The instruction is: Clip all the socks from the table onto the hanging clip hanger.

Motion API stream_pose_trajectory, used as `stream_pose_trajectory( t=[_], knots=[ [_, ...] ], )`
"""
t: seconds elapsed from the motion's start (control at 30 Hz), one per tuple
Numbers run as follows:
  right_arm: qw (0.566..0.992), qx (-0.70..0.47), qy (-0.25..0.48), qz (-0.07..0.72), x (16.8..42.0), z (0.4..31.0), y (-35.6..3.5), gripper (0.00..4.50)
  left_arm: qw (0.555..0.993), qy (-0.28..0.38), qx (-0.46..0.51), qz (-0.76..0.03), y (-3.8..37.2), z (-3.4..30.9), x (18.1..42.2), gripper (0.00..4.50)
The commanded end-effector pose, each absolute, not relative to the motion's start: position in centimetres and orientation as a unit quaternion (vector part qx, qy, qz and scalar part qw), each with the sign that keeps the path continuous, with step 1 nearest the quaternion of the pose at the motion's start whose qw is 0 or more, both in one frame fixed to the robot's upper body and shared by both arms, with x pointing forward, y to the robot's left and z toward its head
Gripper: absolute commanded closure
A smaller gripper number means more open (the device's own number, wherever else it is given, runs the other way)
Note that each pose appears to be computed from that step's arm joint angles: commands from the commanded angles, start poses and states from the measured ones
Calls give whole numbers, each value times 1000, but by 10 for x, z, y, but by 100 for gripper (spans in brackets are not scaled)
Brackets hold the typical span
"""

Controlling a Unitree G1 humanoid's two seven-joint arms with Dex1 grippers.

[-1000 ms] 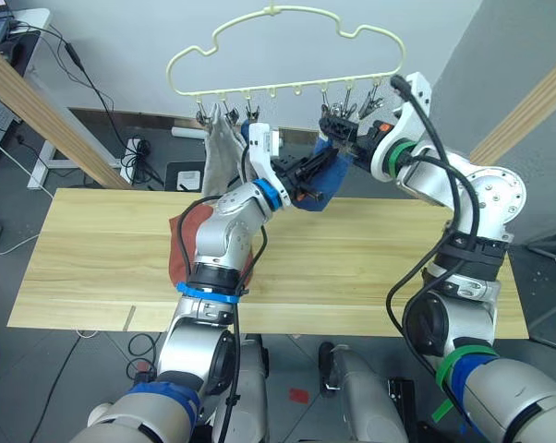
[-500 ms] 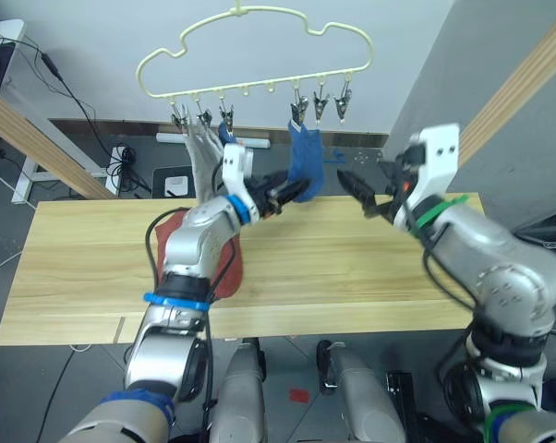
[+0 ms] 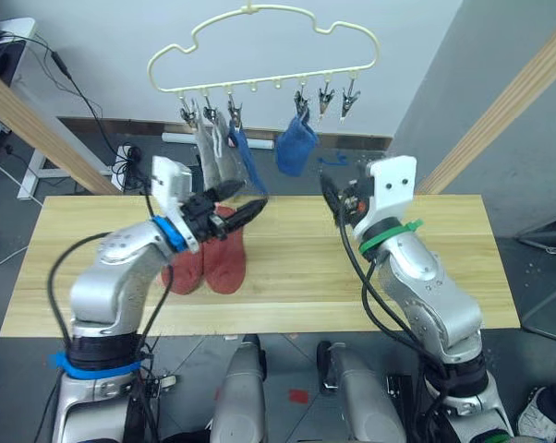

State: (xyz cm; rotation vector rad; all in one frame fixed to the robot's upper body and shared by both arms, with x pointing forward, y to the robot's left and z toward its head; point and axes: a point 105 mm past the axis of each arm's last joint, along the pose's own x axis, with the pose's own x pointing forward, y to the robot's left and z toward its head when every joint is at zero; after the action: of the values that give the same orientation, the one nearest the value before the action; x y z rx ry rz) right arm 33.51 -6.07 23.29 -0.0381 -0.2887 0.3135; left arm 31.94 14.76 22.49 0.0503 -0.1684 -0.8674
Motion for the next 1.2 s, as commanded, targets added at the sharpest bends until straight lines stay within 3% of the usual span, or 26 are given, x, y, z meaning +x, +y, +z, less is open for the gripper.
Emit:
stream_pose_trajectory(
  t=[0.03, 0.1, 0.7, 0.83, 1.2],
  knots=[
    [972, 2, -189, 139, 338, 252, -56, 118, 889, -109, 39, -443, 142, 241, 305, 127],
    [971, 3, -199, 130, 343, 257, -53, 171, 888, -117, 40, -443, 141, 246, 303, 127],
    [959, 31, -255, 123, 372, 288, -44, 171, 883, -185, 47, -429, 137, 279, 300, 127],
    [956, 37, -261, 126, 373, 291, -41, 260, 884, -188, 50, -425, 139, 281, 301, 127],
    [959, 36, -259, 114, 380, 293, -39, 260, 883, -188, 52, -427, 139, 280, 300, 127]
  ],
)
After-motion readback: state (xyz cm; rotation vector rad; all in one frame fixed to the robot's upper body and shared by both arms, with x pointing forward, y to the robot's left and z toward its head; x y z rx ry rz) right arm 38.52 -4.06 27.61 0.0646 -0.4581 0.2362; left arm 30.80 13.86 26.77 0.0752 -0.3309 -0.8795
